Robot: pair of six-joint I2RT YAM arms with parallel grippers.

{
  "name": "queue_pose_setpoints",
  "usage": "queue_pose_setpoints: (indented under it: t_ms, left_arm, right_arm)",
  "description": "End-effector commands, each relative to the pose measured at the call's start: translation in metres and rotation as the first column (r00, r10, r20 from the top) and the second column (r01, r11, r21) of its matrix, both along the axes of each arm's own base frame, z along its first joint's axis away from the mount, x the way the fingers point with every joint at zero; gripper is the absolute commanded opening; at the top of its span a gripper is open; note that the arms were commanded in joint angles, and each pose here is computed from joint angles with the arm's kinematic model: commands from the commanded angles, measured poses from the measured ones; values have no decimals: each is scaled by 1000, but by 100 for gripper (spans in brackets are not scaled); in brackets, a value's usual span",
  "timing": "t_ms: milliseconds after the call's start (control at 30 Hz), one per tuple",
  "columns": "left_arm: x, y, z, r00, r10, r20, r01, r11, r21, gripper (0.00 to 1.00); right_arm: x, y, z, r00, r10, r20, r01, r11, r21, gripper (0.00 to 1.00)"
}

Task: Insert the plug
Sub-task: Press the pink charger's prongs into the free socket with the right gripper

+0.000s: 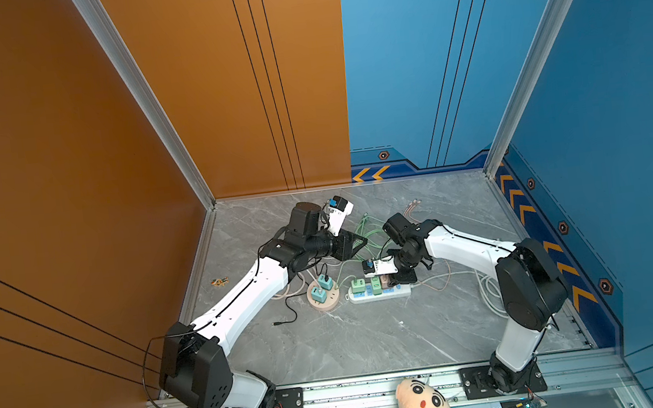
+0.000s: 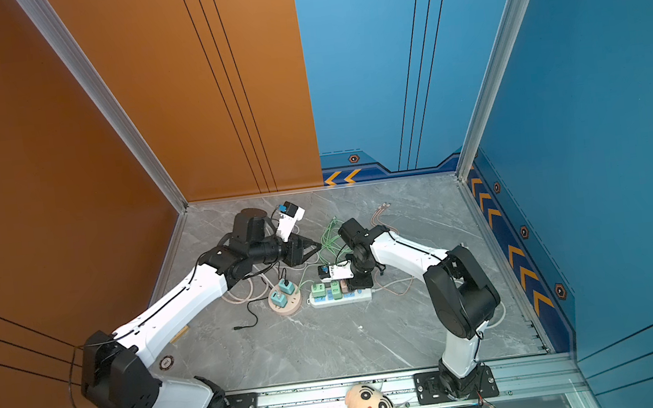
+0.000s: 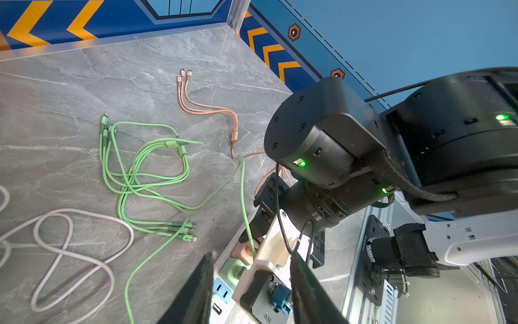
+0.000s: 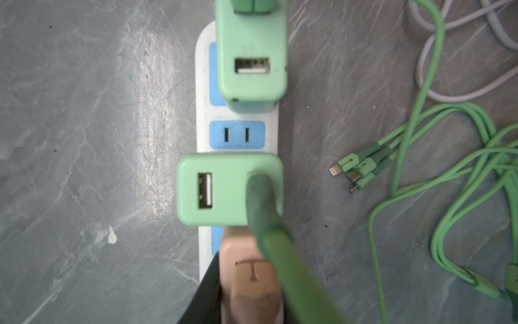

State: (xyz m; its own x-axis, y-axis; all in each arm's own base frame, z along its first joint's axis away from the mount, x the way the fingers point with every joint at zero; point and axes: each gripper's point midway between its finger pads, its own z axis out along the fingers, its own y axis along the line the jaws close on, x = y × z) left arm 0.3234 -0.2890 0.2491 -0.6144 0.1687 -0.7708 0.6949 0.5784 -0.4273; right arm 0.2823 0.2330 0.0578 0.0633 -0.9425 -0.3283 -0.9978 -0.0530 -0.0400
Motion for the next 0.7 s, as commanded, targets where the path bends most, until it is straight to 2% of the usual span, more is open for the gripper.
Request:
queue_pose_setpoints:
  t_ms: [0, 67, 167, 400, 667]
  left_arm:
    - [-1, 3, -1, 1000, 14, -10, -14, 1000, 3, 45]
    - [-1, 3, -1, 1000, 13, -11, -13, 1000, 2, 45]
    - [-2, 2, -2, 1000, 12, -14, -12, 1000, 2, 45]
    - [-3, 1, 2, 1000, 14, -6, -14, 1000, -1, 45]
    - [-9, 3, 8, 1000, 15, 8, -15, 1000, -9, 44]
  right_arm:
    - [-25, -50, -73, 993, -37, -111, 7, 965, -262, 0]
    - [-20, -49, -73, 996, -49, -76, 29, 968, -248, 1]
    - [-17, -46, -66, 996, -64, -60, 50, 976, -211, 20]
    - [-3, -26, -39, 995, -97, -9, 96, 994, -59, 24]
    - [9, -15, -13, 991, -126, 52, 124, 992, 36, 29]
